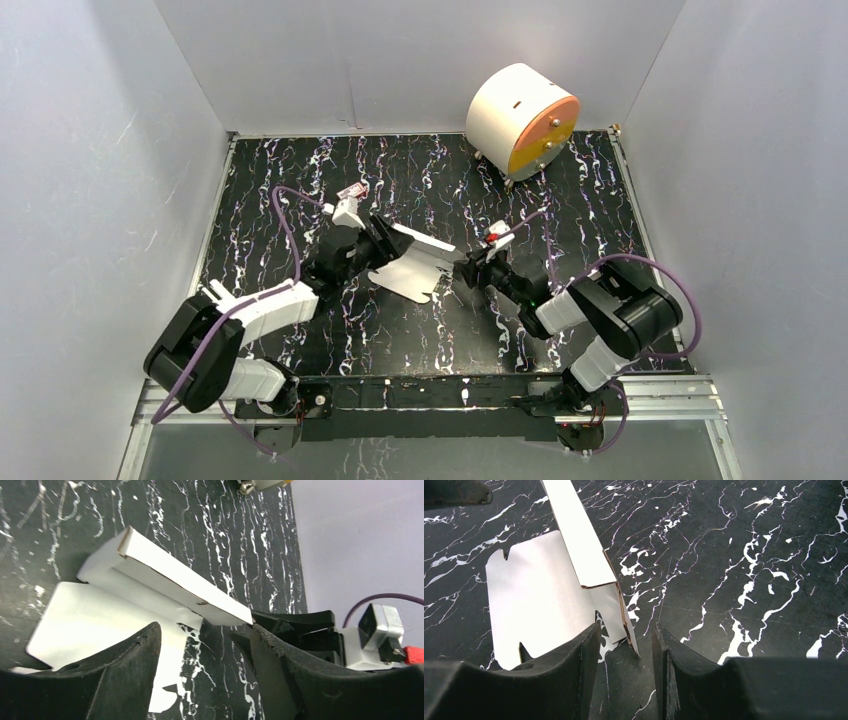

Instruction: Fold the paper box

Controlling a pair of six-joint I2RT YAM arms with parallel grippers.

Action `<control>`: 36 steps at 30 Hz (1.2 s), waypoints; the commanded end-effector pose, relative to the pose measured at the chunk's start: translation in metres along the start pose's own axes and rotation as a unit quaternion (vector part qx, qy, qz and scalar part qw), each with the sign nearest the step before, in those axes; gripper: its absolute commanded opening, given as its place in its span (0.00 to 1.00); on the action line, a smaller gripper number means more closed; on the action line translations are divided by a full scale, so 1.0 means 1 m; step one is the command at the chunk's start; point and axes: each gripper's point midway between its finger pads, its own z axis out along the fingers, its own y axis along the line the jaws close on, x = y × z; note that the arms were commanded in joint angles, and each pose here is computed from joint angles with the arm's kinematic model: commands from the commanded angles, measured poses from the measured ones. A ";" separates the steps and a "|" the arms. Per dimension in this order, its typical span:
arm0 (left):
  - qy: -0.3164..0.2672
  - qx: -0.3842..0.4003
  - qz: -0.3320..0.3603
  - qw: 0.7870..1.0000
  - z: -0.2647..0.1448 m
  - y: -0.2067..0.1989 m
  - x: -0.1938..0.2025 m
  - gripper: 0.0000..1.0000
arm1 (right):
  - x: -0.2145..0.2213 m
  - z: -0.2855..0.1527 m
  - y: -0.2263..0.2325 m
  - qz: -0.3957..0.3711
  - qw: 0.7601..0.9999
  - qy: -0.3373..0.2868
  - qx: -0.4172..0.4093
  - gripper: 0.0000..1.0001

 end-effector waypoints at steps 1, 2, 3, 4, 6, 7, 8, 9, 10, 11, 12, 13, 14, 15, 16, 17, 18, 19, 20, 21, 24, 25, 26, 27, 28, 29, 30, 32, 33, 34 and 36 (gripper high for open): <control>-0.030 0.030 -0.054 0.998 0.002 -0.022 -0.002 0.63 | -0.029 0.007 0.002 -0.024 0.997 -0.068 -0.013 0.49; -0.028 0.033 -0.061 0.997 0.004 -0.024 0.002 0.63 | -0.028 0.008 0.002 -0.025 0.997 -0.067 -0.015 0.48; -0.025 0.039 -0.067 0.997 0.006 -0.027 0.006 0.63 | -0.027 0.009 0.002 -0.027 0.997 -0.070 -0.016 0.47; -0.022 0.042 -0.072 0.996 0.008 -0.029 0.010 0.63 | -0.027 0.009 0.002 -0.028 0.997 -0.073 -0.019 0.45; -0.015 0.051 -0.083 0.995 0.015 -0.033 0.019 0.63 | -0.027 0.011 0.002 -0.030 0.996 -0.078 -0.022 0.41; -0.011 0.053 -0.090 0.995 0.018 -0.035 0.023 0.63 | -0.027 0.012 0.002 -0.032 0.996 -0.079 -0.024 0.39; -0.007 0.055 -0.094 0.994 0.021 -0.036 0.027 0.63 | -0.026 0.012 0.003 -0.034 0.996 -0.081 -0.027 0.36; -0.002 0.056 -0.097 0.994 0.025 -0.038 0.030 0.63 | -0.027 0.012 0.004 -0.037 0.995 -0.085 -0.031 0.33; 0.003 0.057 -0.099 0.993 0.029 -0.039 0.034 0.63 | -0.026 0.012 0.005 -0.038 0.995 -0.085 -0.033 0.29; 0.008 0.058 -0.102 0.993 0.032 -0.041 0.038 0.63 | -0.026 0.012 0.005 -0.038 0.995 -0.086 -0.035 0.25; 0.012 0.059 -0.107 0.992 0.035 -0.042 0.041 0.63 | -0.026 0.012 0.006 -0.039 0.995 -0.086 -0.037 0.22; 0.011 0.062 -0.112 0.992 0.037 -0.044 0.043 0.63 | -0.026 0.011 0.007 -0.040 0.994 -0.088 -0.041 0.19; 0.011 0.067 -0.116 0.991 0.038 -0.048 0.046 0.62 | -0.026 0.011 0.009 -0.040 0.994 -0.090 -0.044 0.16; 0.009 0.069 -0.119 0.990 0.039 -0.049 0.047 0.61 | -0.026 0.010 0.010 -0.040 0.994 -0.092 -0.048 0.13; 0.007 0.071 -0.121 0.990 0.039 -0.051 0.050 0.61 | -0.026 0.010 0.011 -0.040 0.994 -0.093 -0.051 0.10; 0.004 0.072 -0.122 0.990 0.040 -0.053 0.051 0.61 | -0.024 0.011 0.011 -0.037 0.994 -0.092 -0.052 0.07; 0.002 0.075 -0.124 0.990 0.041 -0.055 0.051 0.61 | -0.023 0.011 0.011 -0.035 0.994 -0.091 -0.052 0.05; 0.000 0.076 -0.124 0.989 0.042 -0.057 0.052 0.60 | -0.023 0.011 0.011 -0.034 0.994 -0.093 -0.053 0.03; -0.001 0.078 -0.126 0.989 0.044 -0.060 0.053 0.60 | -0.023 0.011 0.011 -0.033 0.994 -0.095 -0.053 0.02; -0.002 0.079 -0.128 0.989 0.046 -0.061 0.053 0.60 | -0.023 0.010 0.012 -0.032 0.993 -0.097 -0.055 0.00; -0.008 0.081 -0.139 0.987 0.050 -0.062 0.053 0.60 | -0.021 0.009 0.013 -0.034 0.993 -0.099 -0.057 0.00; -0.010 0.082 -0.141 0.987 0.051 -0.062 0.052 0.59 | -0.021 0.009 0.013 -0.035 0.993 -0.099 -0.057 0.00; -0.012 0.083 -0.142 0.986 0.052 -0.063 0.051 0.59 | -0.020 0.009 0.013 -0.035 0.993 -0.097 -0.057 0.00; -0.013 0.083 -0.141 0.986 0.053 -0.064 0.051 0.58 | -0.020 0.008 0.013 -0.037 0.993 -0.097 -0.057 0.00; -0.013 0.082 -0.141 0.987 0.055 -0.064 0.051 0.57 | -0.020 0.008 0.013 -0.037 0.993 -0.099 -0.057 0.00; -0.013 0.080 -0.143 0.986 0.056 -0.063 0.052 0.56 | -0.020 0.008 0.013 -0.038 0.993 -0.099 -0.057 0.00; -0.013 0.079 -0.146 0.986 0.057 -0.062 0.052 0.54 | -0.020 0.008 0.014 -0.038 0.993 -0.099 -0.057 0.00; -0.013 0.074 -0.146 0.986 0.060 -0.060 0.054 0.51 | -0.019 0.008 0.013 -0.041 0.993 -0.097 -0.055 0.00; -0.013 0.073 -0.147 0.986 0.061 -0.059 0.055 0.49 | -0.019 0.008 0.013 -0.043 0.993 -0.097 -0.054 0.00; -0.013 0.072 -0.148 0.986 0.062 -0.058 0.055 0.48 | -0.019 0.009 0.013 -0.046 0.993 -0.097 -0.053 0.00; -0.013 0.072 -0.149 0.986 0.065 -0.058 0.056 0.45 | -0.018 0.009 0.014 -0.050 0.993 -0.096 -0.052 0.00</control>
